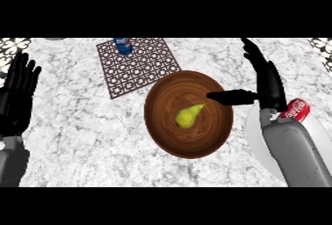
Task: Pick the pear from the plate and place it in the bowl
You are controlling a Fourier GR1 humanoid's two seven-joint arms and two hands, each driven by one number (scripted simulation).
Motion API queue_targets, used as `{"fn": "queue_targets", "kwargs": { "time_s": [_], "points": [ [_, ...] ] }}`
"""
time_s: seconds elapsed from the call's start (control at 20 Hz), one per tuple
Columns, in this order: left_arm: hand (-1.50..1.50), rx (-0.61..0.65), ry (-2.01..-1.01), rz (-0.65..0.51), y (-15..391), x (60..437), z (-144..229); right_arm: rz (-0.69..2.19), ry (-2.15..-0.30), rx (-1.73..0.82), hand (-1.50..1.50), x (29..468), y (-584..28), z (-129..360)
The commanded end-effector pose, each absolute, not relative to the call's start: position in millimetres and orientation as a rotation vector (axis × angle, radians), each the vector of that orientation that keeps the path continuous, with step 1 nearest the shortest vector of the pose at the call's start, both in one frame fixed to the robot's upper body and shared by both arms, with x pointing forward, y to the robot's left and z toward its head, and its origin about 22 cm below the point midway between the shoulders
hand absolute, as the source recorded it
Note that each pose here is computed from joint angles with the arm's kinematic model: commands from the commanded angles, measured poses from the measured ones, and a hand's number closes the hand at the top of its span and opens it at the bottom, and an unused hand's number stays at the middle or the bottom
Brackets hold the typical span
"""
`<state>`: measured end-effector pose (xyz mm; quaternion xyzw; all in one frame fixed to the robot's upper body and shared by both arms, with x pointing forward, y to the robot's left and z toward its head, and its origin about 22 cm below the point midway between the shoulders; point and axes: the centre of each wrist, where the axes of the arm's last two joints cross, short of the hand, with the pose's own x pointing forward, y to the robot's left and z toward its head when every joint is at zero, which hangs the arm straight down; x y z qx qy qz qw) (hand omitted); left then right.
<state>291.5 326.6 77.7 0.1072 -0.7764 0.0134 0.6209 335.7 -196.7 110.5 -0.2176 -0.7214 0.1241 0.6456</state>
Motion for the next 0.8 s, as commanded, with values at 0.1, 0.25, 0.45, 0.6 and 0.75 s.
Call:
{"fn": "queue_targets", "kwargs": {
  "time_s": [0.1,0.25,0.45,0.6,0.75],
  "points": [
    [0.00,0.250,-1.793,0.031,338.0,285.8,88.8,0.067,-1.655,-0.536,-1.50,324.8,-295.1,111.5],
    [0.00,0.263,-1.789,0.031,325.5,293.9,73.1,0.053,-1.659,-0.501,-1.50,311.7,-328.0,116.6],
    [0.00,0.239,-1.782,0.060,322.6,298.6,74.1,-0.009,-1.709,-0.467,-1.50,295.1,-389.3,106.5],
    [0.00,0.259,-1.778,0.033,334.6,293.9,85.0,-0.006,-1.709,-0.427,-1.50,290.9,-435.9,107.9],
    [0.00,0.220,-1.782,0.018,323.8,297.6,83.9,-0.024,-1.714,-0.410,-1.50,285.7,-468.4,100.4]
  ]
}}
